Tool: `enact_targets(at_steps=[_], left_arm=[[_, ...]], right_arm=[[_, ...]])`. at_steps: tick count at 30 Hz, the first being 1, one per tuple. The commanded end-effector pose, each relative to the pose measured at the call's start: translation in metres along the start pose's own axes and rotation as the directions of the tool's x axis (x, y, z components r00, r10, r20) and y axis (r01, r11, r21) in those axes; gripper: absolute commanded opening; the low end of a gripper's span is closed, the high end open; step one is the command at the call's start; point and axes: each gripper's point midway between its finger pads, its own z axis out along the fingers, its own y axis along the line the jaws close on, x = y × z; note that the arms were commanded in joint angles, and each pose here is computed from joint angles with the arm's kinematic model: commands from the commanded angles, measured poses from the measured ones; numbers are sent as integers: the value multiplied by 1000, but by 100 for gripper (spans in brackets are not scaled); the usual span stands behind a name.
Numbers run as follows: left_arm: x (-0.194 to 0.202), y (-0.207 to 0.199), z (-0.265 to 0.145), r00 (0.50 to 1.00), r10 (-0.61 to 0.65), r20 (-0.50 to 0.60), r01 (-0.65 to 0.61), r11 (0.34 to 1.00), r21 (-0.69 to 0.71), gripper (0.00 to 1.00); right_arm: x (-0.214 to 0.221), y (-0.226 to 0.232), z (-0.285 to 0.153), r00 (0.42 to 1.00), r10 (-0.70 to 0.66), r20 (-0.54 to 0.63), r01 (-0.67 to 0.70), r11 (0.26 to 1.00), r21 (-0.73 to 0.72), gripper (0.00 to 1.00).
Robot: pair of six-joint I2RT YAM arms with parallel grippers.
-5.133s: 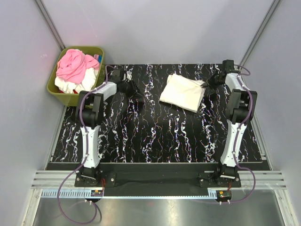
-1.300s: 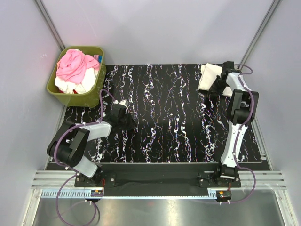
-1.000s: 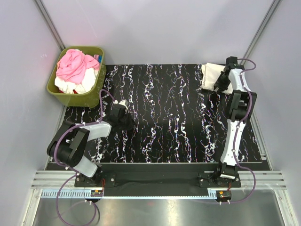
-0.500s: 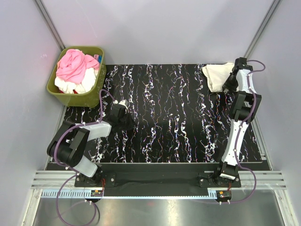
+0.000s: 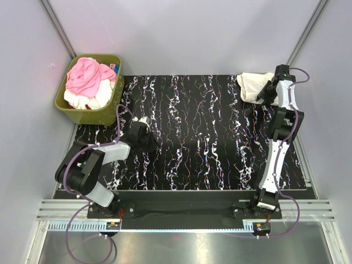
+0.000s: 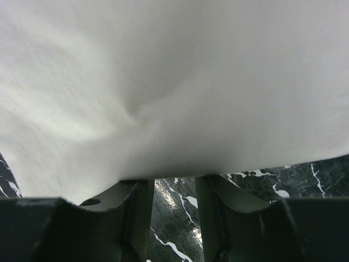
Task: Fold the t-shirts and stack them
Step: Neatly place the folded tshirt to the corner
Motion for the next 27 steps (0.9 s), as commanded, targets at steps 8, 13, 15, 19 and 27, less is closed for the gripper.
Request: enact_targets(at_steps=[8,13,15,19,27], left_arm=[[28,37,1,996,-4,-93,-8,991,-133,0],[28,36,2,996,-4,-94,-8,991,-132,0],[28,37,2,995,-5,-95,-8,991,-133,0],[29,38,2,995,-7,-97,-7,990,-138,0],[28,38,2,996,-6,-93,-7,990,-138,0]], right_arm=[[-31,9,3,995,11,103,-8,1000,-29,45],[-40,-13,6,991,30,127,-34,999,25,48],[-47,-17,4,989,43,145,-47,999,23,48],[-53,-22,1,986,40,164,-47,998,36,50],[-41,14,-34,994,35,103,-19,989,-150,50]])
